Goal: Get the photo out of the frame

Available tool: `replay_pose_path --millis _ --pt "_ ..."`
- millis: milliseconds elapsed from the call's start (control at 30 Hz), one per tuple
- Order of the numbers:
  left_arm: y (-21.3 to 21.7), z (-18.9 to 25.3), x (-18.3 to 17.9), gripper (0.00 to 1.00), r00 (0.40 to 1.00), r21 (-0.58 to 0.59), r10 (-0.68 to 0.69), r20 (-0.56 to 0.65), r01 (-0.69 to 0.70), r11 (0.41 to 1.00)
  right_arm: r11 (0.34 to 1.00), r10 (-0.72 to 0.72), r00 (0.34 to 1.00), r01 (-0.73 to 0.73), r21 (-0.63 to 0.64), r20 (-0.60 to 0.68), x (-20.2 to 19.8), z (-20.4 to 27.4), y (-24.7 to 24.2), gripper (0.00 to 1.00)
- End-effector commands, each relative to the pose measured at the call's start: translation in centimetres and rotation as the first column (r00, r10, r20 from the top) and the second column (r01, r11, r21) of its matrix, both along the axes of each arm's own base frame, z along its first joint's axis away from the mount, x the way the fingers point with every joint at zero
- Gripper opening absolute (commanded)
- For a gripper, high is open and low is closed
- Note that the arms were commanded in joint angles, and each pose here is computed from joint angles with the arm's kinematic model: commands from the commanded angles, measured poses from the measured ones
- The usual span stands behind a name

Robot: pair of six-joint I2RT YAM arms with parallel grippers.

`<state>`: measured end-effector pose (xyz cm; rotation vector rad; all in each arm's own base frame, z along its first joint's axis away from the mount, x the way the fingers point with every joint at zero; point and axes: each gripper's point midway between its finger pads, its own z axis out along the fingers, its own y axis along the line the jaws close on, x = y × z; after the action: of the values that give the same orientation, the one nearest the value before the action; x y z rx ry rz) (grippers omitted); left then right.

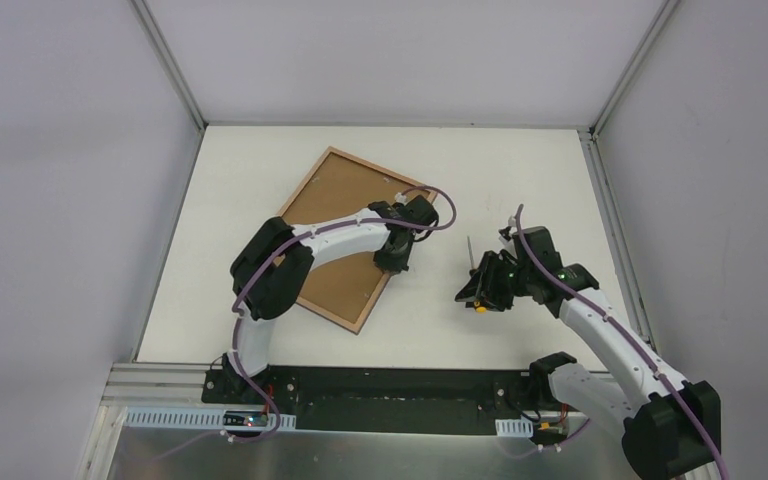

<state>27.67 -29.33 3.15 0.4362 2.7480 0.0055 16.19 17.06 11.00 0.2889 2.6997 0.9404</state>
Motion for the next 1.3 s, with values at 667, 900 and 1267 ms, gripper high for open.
replay_pose_path --millis 667,900,1267 --pt "-5.8 4.1 8.3 0.25 0.861 -0.353 0.439 -0.255 -0.506 0.787 0.997 0.067 0.998 -0.067 0.023 0.0 0.5 0.3 1.4 0.0" --pt "-0.9 9.0 7.2 0.61 0.93 -0.409 0.335 -0.154 -0.368 0.835 0.987 0.16 0.987 -0.16 -0.015 -0.024 -0.4 -0.8 2.3 0.0" --pt "15.4 10.8 1.7 0.72 0.903 -0.397 0.426 -0.064 -0.414 0.819 0.962 0.271 0.962 -0.272 -0.009 -0.044 -1.8 -1.4 5.0 0.0"
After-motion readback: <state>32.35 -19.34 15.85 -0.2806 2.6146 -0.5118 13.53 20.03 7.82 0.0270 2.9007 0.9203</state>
